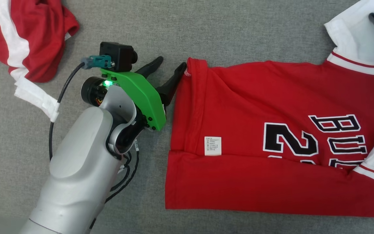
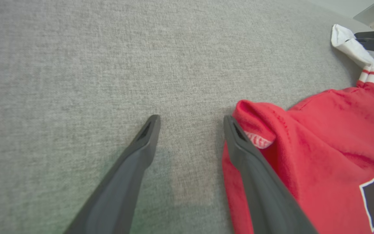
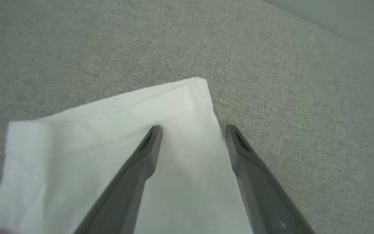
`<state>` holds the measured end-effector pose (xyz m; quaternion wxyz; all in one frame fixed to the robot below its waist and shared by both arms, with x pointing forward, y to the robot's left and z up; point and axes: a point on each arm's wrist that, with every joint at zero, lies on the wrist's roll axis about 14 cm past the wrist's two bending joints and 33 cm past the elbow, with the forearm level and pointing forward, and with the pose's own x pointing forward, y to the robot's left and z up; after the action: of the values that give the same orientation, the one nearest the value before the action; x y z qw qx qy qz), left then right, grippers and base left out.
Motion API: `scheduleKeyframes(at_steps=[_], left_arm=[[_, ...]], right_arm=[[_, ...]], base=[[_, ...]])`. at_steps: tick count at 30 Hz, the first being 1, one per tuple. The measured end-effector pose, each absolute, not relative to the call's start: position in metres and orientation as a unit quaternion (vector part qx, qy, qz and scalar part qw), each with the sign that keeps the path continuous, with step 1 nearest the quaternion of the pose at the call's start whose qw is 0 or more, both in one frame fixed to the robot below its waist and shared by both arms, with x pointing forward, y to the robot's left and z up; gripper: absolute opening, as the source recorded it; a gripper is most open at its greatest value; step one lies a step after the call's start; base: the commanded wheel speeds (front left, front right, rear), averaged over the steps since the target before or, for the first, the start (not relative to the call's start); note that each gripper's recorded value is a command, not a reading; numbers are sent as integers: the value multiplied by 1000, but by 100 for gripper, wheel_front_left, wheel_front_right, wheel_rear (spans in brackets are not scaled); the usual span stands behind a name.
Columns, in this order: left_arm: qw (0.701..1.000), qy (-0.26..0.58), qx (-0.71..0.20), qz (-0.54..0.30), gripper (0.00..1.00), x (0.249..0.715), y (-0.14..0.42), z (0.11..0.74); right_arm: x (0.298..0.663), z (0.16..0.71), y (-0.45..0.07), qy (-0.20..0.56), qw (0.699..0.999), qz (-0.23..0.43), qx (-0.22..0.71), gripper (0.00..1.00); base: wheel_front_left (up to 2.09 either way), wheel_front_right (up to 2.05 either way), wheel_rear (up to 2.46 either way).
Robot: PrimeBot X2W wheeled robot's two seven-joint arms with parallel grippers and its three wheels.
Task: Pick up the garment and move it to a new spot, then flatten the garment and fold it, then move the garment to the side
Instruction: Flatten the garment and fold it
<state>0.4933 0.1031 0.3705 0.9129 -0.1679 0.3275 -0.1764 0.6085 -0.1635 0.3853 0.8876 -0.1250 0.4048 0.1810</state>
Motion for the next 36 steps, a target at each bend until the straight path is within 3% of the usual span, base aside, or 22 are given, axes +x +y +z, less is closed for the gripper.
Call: scheduleKeyframes(at_steps=[12,26,36], left_arm=[[907,326,-177,-199,100,508,90,368],[906,302,-198,-223,100,497,86,403],[885,330,-213,-250,100,481,67,396]], right_arm=[[624,367,-168,409,884,180,-138,100],[609,373,-164,410,882,189,-136,100],[607,367,-156,417,876,202,-135,100]], base=[[0,0,0],[0,0,0],[0,0,0]])
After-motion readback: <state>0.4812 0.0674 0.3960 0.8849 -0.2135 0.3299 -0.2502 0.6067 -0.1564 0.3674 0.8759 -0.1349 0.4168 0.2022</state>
